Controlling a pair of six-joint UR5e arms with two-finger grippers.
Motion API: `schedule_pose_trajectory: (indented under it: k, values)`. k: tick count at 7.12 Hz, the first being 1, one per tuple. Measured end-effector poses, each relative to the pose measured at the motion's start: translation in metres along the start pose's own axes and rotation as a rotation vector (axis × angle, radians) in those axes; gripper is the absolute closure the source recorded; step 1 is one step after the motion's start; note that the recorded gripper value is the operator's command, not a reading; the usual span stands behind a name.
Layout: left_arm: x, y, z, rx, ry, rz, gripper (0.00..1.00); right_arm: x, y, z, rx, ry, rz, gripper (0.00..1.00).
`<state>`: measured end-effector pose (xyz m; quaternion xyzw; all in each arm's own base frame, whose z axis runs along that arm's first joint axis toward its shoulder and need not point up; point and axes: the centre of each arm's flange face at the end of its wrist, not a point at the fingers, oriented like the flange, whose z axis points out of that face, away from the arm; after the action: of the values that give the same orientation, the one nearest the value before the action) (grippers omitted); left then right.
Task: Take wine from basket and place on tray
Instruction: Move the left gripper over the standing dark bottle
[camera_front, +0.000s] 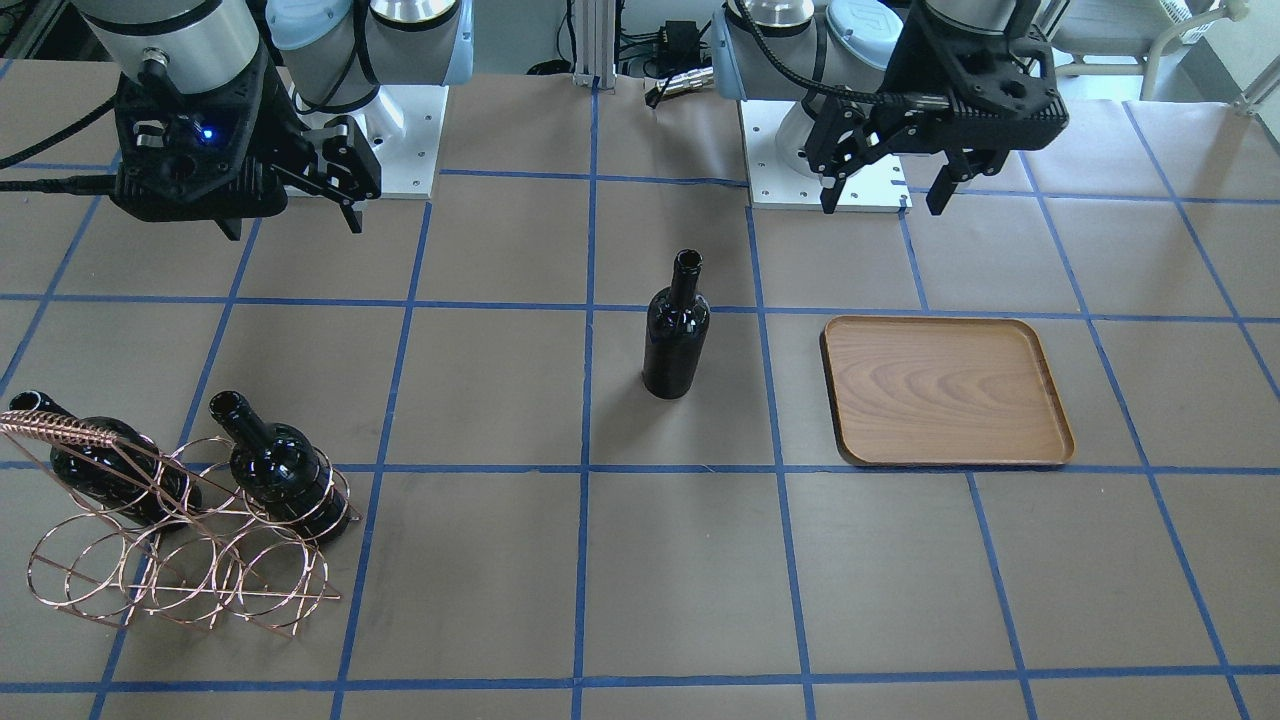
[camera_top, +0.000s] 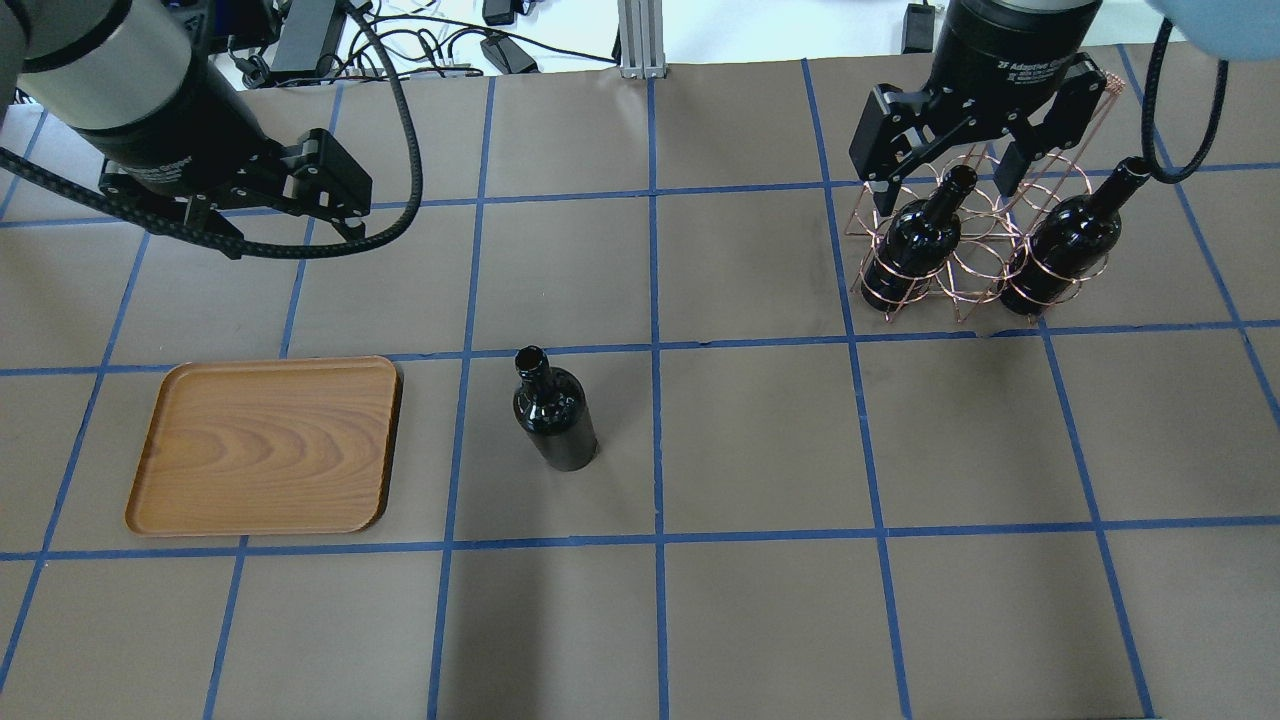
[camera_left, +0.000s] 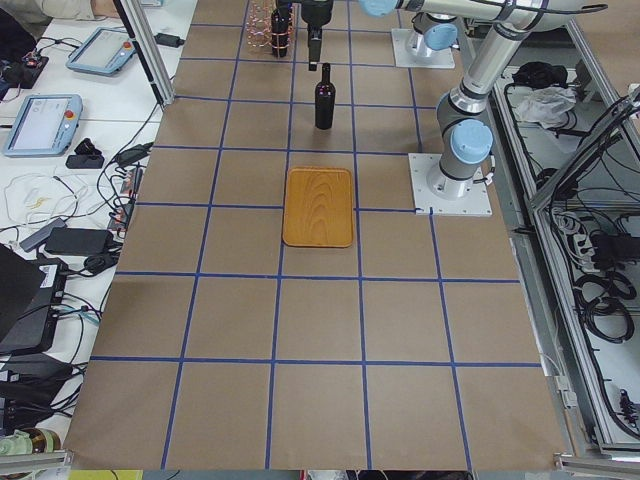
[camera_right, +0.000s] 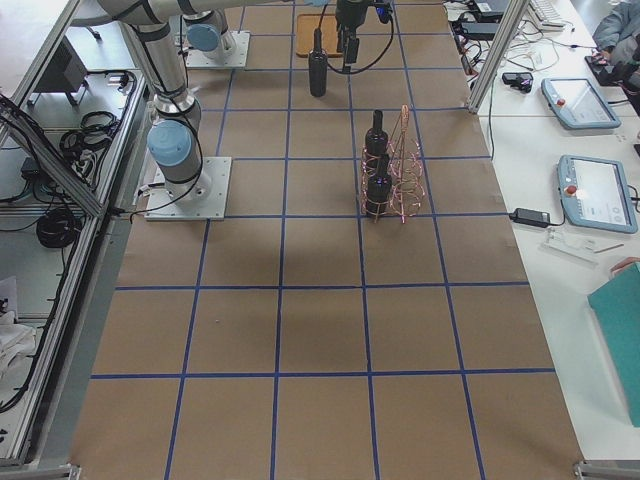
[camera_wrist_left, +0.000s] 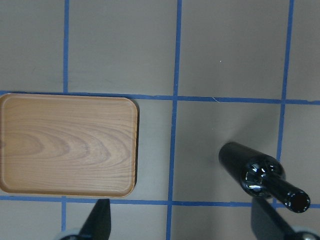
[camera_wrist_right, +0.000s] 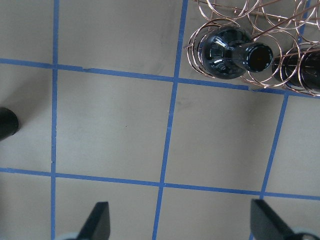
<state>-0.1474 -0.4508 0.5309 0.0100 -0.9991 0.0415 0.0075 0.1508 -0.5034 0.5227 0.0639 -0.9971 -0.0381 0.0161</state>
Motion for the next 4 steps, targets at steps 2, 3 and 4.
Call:
schedule_pose_trajectory:
  k: [2, 3, 4]
  values:
    - [0.047, 0.012, 0.011, -0.007, 0.013, 0.039, 0.0, 0.003, -0.001, 0.001, 0.01, 0.002, -0.005, 0.0]
    - [0.063, 0.017, 0.018, -0.017, 0.016, 0.055, 0.0, 0.003, -0.002, 0.001, 0.012, 0.002, -0.004, 0.0]
    - [0.076, 0.018, 0.028, -0.023, 0.019, 0.066, 0.0, 0.003, -0.002, 0.001, 0.014, 0.002, -0.004, 0.0]
